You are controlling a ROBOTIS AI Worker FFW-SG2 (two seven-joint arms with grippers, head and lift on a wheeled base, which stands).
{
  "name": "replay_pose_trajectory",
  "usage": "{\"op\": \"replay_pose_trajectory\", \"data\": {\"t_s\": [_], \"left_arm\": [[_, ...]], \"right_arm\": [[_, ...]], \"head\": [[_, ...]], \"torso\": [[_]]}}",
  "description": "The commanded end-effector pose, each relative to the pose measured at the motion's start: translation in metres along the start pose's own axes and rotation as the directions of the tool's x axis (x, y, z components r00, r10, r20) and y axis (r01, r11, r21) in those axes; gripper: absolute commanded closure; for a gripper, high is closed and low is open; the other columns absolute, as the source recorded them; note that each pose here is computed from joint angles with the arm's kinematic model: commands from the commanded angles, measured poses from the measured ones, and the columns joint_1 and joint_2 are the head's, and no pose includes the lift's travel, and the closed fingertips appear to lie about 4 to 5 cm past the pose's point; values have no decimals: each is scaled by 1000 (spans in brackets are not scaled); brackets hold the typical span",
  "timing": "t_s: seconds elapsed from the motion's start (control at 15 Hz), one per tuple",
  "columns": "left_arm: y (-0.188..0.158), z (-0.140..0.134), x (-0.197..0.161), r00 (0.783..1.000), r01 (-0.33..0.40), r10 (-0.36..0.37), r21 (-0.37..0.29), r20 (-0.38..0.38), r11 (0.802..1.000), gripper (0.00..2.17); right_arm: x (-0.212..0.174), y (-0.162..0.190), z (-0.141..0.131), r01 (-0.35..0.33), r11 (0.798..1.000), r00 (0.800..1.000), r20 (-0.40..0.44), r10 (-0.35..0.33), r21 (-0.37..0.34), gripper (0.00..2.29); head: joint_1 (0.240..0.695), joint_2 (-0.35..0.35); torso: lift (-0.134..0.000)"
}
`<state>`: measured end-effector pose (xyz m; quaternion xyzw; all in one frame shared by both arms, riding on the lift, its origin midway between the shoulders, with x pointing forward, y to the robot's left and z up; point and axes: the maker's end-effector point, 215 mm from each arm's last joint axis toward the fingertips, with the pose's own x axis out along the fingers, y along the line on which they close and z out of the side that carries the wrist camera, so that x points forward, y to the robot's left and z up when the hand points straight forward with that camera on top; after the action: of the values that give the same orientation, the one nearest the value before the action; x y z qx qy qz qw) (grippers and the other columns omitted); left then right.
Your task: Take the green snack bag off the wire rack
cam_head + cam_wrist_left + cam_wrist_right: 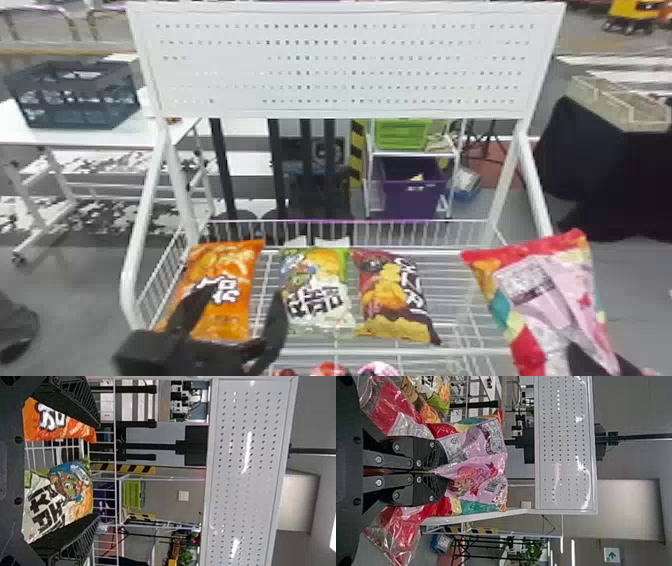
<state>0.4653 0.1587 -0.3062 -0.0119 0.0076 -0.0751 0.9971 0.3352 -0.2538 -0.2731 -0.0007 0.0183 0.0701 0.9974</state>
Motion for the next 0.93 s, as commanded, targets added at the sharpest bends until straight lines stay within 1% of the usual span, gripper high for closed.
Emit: {"op": "replay_pose_trajectory", "data": {"t_s": [0.0,0.13,0.27,0.4,0.47,0.53,0.6,0.73,0.8,0.87], "left_arm": [[-27,-22,34,999,29,-28,28,-38,999,90],[-44,-31,59,998,38,-36,28,-52,999,90],[-53,-48,81,996,40,-37,32,-86,999,90],[-59,-68,103,991,35,-29,45,-128,998,90],[-65,-84,115,984,46,-34,65,-173,997,90],[-68,-93,121,980,50,-34,74,-194,996,90],[-68,-100,126,976,52,-37,65,-213,997,90],[-69,-118,131,962,64,-40,80,-271,995,90],[-67,-123,130,958,63,-40,75,-284,995,93],[-67,-125,130,956,64,-39,79,-290,995,154]], "right_arm": [[0,1,-2,-2,1000,1000,-4,2,0,2236],[0,1,-2,-2,1000,1000,-4,2,-1,2236],[0,2,-2,-2,1000,1000,-4,2,-1,2236],[-1,3,-3,-4,1000,1000,-6,4,-2,2236],[-1,3,-3,-4,1000,1000,-6,4,-2,2236],[-1,4,-2,-4,1000,1000,-6,4,0,2236],[-2,3,-2,-3,1000,1000,-6,3,0,2236],[-2,3,-3,-3,1000,1000,-7,3,1,2236],[-2,3,-3,-3,1000,1000,-7,3,1,2236],[-2,4,-1,-4,1000,1000,-3,4,-1,2236]], "head": [[499,0],[499,0],[499,0],[499,0],[499,0],[499,0],[499,0],[499,0],[499,0],[499,0]], "torso": [[0],[0],[0],[0],[0],[0],[0],[0],[0],[0]]}}
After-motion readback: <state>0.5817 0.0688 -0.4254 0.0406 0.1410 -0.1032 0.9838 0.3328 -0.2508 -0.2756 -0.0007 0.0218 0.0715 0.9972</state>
